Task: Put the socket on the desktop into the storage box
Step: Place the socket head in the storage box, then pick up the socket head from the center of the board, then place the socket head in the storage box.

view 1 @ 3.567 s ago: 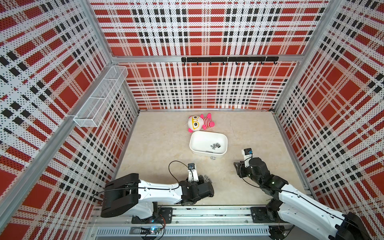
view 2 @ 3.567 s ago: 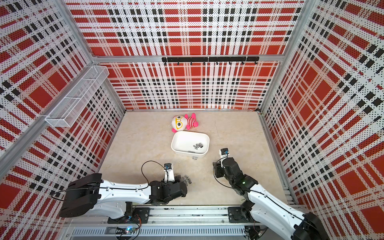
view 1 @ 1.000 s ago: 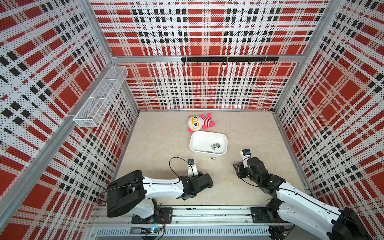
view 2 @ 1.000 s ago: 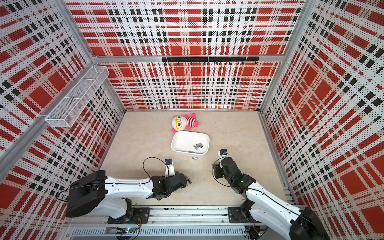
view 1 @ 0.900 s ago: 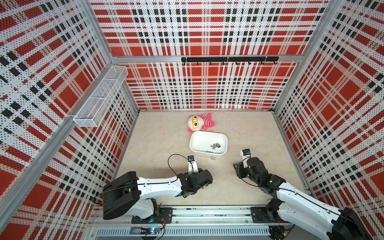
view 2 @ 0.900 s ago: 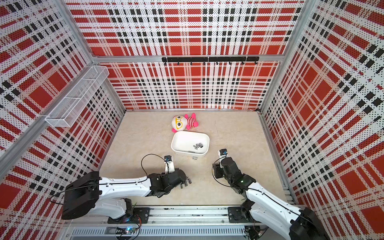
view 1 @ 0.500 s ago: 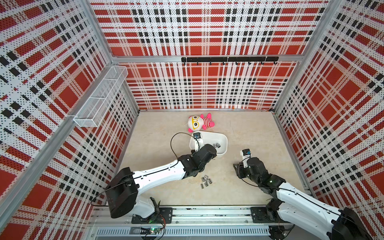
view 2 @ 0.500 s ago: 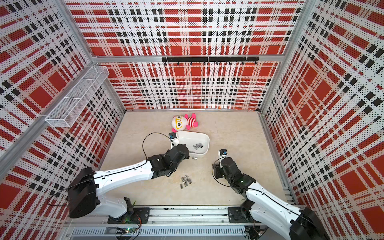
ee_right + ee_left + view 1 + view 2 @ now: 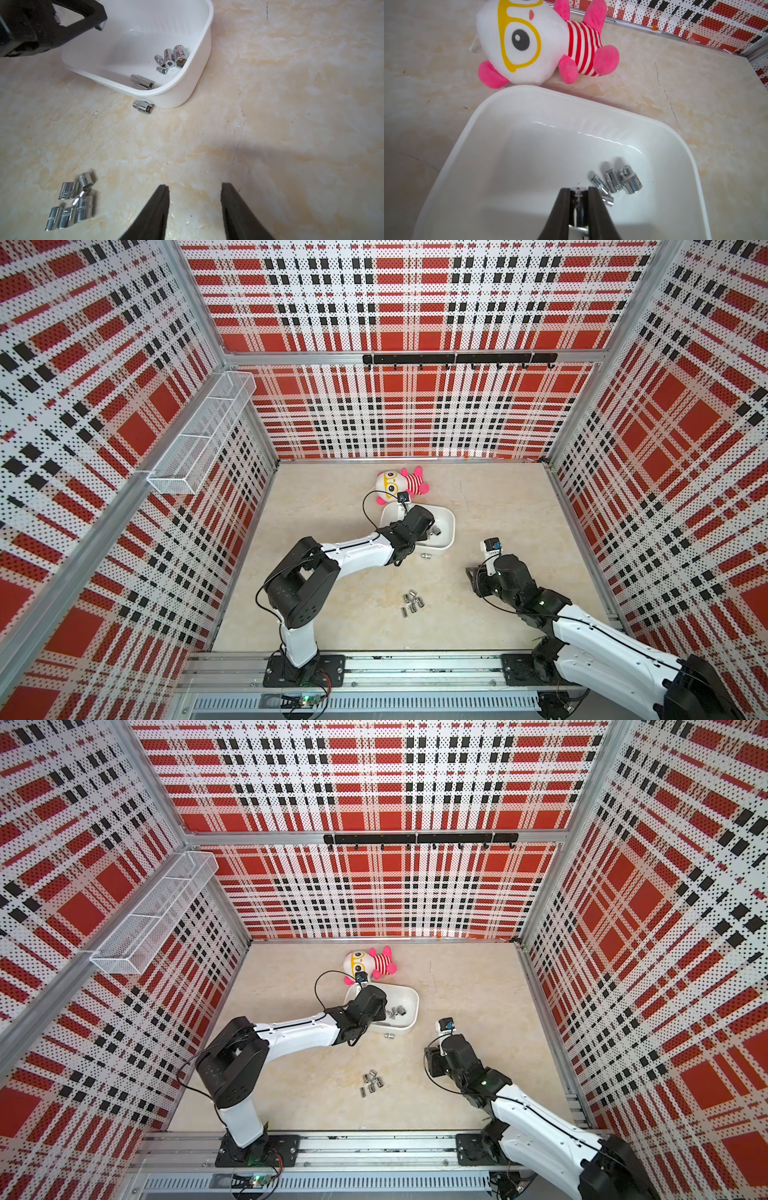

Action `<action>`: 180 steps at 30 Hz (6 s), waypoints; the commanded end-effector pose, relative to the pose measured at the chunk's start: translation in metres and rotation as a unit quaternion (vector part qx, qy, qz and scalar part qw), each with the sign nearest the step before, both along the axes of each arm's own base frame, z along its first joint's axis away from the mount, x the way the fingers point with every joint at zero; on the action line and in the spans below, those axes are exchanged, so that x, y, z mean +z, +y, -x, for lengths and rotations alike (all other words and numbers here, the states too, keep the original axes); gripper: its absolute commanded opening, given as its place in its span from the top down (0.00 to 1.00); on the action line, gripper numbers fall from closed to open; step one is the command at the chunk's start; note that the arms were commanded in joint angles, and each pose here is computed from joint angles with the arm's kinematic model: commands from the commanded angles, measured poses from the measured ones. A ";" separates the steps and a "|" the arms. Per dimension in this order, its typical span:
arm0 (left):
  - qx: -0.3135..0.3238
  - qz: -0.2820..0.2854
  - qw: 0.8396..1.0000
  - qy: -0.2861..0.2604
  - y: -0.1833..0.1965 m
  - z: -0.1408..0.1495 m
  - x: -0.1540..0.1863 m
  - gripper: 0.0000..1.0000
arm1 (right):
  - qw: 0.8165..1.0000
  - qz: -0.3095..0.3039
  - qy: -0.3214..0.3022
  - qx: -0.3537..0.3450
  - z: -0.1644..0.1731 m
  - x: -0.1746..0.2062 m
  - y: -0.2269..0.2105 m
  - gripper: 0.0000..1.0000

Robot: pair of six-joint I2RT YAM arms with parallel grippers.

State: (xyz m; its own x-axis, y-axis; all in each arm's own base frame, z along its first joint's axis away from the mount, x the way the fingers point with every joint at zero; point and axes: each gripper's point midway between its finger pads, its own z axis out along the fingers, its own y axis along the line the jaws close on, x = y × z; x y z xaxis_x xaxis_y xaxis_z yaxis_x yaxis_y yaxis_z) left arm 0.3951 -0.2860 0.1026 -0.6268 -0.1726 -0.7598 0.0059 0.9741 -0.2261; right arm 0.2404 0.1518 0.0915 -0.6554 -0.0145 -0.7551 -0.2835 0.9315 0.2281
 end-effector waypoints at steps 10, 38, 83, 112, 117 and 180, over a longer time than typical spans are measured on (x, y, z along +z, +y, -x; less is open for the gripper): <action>-0.026 0.005 0.999 -0.020 0.001 0.000 0.009 0.55 | 1.000 -0.010 -0.014 0.009 -0.002 0.010 0.006 0.53; -0.061 0.109 0.987 -0.101 0.080 0.126 0.047 0.01 | 0.997 -0.078 -0.020 0.022 0.007 0.034 0.075 0.48; -0.066 0.082 0.987 -0.123 0.083 0.120 0.046 0.01 | 0.997 0.071 0.032 -0.020 -0.081 -0.067 0.120 0.48; -0.059 0.071 0.989 -0.119 0.084 0.118 0.044 0.01 | 0.997 0.061 0.043 -0.005 -0.079 -0.074 0.125 0.66; -0.056 0.068 0.989 -0.119 0.085 0.117 0.043 0.01 | 0.998 0.055 0.040 -0.004 -0.076 -0.069 0.125 0.69; -0.048 0.045 0.992 -0.107 0.084 0.113 0.033 0.01 | 0.999 0.030 -0.023 -0.038 -0.100 0.040 0.093 0.72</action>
